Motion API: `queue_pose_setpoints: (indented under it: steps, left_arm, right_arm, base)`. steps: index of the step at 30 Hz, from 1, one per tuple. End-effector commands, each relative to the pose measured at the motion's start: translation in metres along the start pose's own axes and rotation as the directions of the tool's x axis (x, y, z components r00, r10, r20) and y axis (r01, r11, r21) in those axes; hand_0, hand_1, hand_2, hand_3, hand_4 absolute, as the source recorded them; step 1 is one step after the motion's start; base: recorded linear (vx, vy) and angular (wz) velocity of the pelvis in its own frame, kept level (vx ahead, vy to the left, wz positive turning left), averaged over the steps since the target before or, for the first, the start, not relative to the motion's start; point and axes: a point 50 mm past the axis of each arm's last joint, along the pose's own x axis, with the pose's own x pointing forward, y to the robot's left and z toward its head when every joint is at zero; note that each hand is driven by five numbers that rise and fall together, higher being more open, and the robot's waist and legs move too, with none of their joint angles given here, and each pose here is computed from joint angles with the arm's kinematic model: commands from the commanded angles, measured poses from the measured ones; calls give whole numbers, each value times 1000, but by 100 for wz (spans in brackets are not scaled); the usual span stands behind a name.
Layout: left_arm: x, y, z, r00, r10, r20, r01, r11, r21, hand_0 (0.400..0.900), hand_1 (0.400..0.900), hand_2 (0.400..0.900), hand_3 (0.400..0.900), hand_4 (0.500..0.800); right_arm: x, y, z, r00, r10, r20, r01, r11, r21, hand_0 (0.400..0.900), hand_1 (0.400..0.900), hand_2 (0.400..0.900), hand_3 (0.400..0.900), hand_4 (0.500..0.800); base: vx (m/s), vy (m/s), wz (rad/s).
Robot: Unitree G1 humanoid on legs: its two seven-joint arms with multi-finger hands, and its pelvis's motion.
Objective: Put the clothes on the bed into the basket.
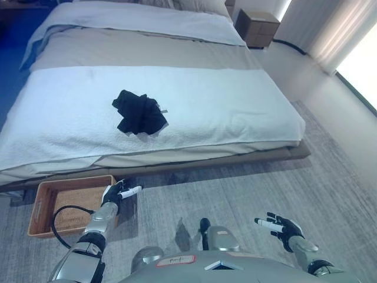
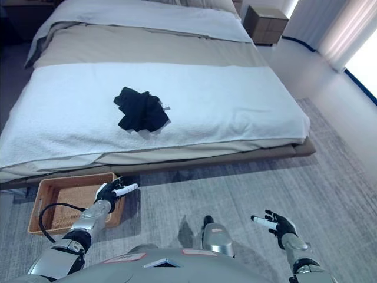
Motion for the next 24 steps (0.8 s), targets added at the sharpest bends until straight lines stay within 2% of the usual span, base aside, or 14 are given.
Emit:
queue_pose_setpoints:
  steps: [1,5,12,18,24]
  left_arm:
    - [7,0,77,965,1,261,4,1000,-16,900,900,900,900,800]
    - [9,-10,90,959,-12,283,20,999,-28,900,900,900,900,800]
    - [11,-12,96,960,-8,281,21,999,-43,900,900,900,900,800]
    - [10,-25,117,943,-48,330,62,998,-30,900,900,900,900,800]
    - [9,-27,136,926,-52,374,62,998,-16,900,900,900,900,800]
  right_arm:
    - [-4,-43,32,983,-142,112,140,990,27,900,900,900,900,800]
    - [-4,-49,35,979,-173,106,170,985,34,900,900,900,900,800]
    - [-6,-58,35,975,-202,90,200,979,26,900,900,900,900,800]
    - [-7,-65,47,963,-241,123,237,970,52,900,900,900,900,800]
    - [-7,-67,52,955,-261,144,254,965,64,900,900,900,900,800]
  base:
    - [141,-154,29]
    - [120,-158,11]
    - [125,-179,-9]
    - [125,-145,7]
    - [168,-10,-31]
